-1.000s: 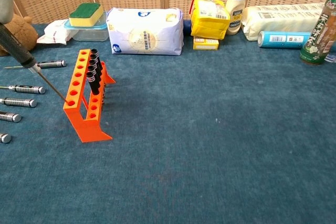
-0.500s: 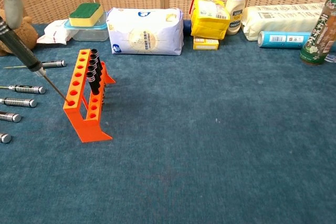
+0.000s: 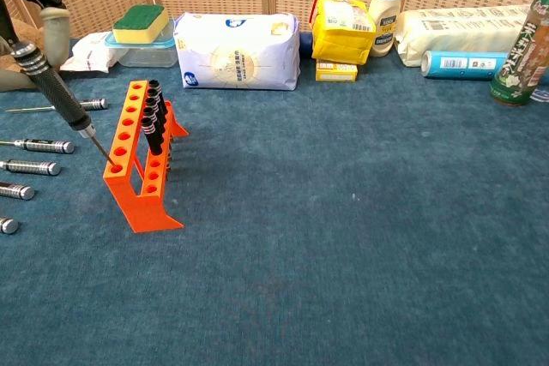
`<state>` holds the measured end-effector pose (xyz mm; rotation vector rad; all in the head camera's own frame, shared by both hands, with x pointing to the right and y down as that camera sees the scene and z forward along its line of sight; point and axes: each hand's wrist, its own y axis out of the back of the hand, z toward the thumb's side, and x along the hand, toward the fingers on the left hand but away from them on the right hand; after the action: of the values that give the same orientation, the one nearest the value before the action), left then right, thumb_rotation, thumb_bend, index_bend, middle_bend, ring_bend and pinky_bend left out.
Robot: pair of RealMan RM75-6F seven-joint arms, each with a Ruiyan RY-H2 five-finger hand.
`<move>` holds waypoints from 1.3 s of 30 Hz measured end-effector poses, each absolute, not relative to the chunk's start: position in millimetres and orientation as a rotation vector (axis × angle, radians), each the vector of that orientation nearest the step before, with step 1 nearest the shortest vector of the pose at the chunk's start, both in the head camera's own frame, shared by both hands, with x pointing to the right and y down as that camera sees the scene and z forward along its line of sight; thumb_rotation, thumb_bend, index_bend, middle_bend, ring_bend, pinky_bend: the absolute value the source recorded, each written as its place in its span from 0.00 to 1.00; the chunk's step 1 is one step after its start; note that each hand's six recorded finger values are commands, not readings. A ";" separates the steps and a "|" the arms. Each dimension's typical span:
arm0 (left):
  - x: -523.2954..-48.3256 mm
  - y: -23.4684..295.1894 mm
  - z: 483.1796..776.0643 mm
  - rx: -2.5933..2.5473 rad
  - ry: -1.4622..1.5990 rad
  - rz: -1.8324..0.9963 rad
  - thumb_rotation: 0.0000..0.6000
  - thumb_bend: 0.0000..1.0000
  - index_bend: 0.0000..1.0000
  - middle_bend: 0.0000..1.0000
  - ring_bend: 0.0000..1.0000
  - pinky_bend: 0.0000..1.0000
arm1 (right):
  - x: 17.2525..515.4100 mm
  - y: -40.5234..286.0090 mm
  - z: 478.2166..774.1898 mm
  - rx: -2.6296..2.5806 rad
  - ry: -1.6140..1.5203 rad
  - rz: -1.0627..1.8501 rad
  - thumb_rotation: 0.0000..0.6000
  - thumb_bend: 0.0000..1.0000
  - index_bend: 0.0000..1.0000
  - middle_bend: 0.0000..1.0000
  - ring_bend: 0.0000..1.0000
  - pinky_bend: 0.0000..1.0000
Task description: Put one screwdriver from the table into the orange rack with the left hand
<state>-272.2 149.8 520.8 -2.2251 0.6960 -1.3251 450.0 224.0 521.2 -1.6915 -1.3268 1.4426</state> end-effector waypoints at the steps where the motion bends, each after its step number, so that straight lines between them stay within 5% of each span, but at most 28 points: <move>1: -272.0 149.4 521.6 -2.223 0.696 -1.328 1.00 0.38 0.52 1.00 1.00 1.00 | 450.1 223.9 521.2 -1.692 -1.327 1.442 1.00 0.00 0.06 0.02 0.02 0.00; 39: -259.9 150.9 548.7 -2.207 0.642 -1.397 1.00 0.38 0.52 1.00 1.00 1.00 | 450.3 223.9 521.0 -1.697 -1.328 1.443 1.00 0.00 0.06 0.02 0.02 0.00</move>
<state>-259.9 150.9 548.7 -2.2068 0.6419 -1.3969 450.3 223.9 521.0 -1.6970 -1.3278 1.4425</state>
